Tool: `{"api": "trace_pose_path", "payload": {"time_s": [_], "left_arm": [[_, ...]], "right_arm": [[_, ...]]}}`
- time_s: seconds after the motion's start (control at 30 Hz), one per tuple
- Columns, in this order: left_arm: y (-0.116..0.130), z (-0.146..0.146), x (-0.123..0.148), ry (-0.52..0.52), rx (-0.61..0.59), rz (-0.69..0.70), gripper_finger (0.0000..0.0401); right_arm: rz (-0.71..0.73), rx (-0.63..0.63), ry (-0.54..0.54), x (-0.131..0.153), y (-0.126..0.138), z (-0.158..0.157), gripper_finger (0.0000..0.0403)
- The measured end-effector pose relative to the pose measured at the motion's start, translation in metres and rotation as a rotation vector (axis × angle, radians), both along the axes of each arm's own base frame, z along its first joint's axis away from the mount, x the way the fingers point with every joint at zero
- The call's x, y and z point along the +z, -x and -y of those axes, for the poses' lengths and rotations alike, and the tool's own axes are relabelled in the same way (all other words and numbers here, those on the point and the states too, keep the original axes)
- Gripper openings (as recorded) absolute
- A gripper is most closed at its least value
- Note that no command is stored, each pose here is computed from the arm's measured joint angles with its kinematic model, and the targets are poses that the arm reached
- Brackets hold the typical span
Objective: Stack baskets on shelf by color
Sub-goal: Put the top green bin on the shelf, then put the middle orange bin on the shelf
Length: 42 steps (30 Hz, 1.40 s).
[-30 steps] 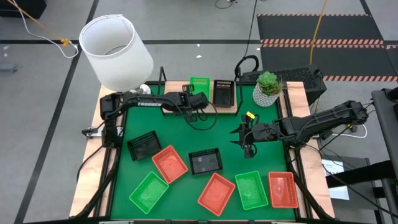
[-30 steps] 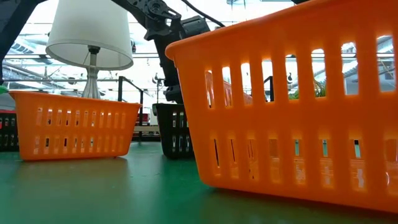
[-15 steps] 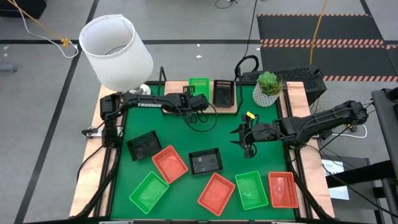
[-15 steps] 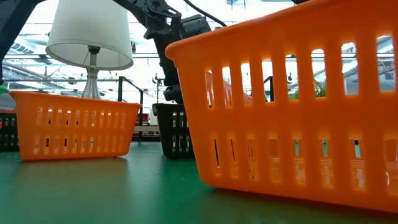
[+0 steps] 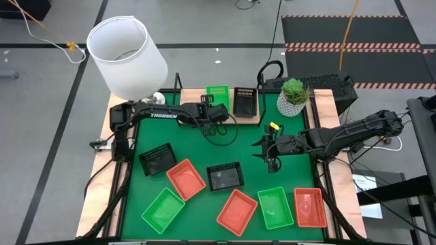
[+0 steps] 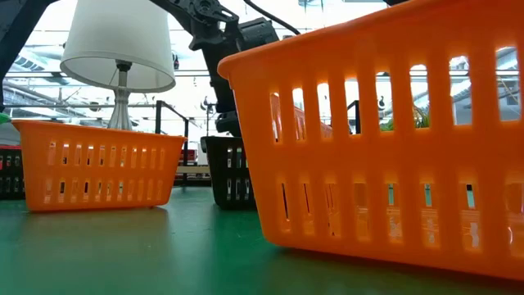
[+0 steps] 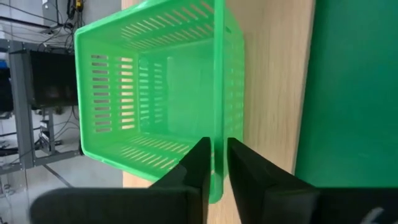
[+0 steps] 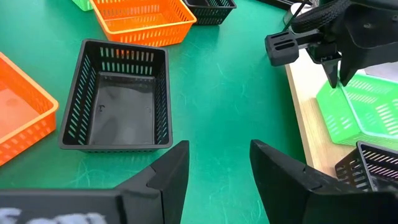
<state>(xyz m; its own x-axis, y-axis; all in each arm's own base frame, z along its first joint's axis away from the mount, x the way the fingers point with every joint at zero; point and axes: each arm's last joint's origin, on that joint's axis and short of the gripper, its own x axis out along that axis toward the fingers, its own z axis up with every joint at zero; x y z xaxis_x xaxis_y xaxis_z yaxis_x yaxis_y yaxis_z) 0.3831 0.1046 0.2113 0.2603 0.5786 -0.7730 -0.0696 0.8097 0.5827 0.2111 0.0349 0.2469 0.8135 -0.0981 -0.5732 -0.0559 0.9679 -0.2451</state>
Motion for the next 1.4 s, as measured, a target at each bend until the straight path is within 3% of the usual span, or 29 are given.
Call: {"api": "trace_pose_path", "payload": {"time_s": [0.3,0.5,0.73,0.9,1.13,1.4], "left_arm": [[0.001,0.012,0.012,-0.016,0.026,0.057,0.0171],[0.008,0.039,0.043,-0.006,0.008,0.166,0.0208],[0.027,0.074,0.076,0.065,-0.013,0.266,0.0196],[0.04,0.1,0.087,0.207,-0.058,0.275,0.0175],[0.046,0.14,0.068,0.265,-0.13,0.232,0.0149],[0.053,0.165,0.025,0.297,-0.131,0.272,0.0145]], "right_arm": [[0.0,-0.002,-0.003,0.0,0.0,0.0,0.0165],[0.001,-0.003,-0.004,0.0,0.0,0.0,0.0165],[0.012,-0.07,-0.098,0.0,0.0,0.0,0.0165],[0.022,-0.103,-0.148,0.0,0.0,0.0,0.0165],[0.054,-0.139,-0.224,0.001,-0.004,-0.003,0.0165],[0.051,-0.086,-0.322,-0.007,-0.01,-0.033,0.0165]]}}
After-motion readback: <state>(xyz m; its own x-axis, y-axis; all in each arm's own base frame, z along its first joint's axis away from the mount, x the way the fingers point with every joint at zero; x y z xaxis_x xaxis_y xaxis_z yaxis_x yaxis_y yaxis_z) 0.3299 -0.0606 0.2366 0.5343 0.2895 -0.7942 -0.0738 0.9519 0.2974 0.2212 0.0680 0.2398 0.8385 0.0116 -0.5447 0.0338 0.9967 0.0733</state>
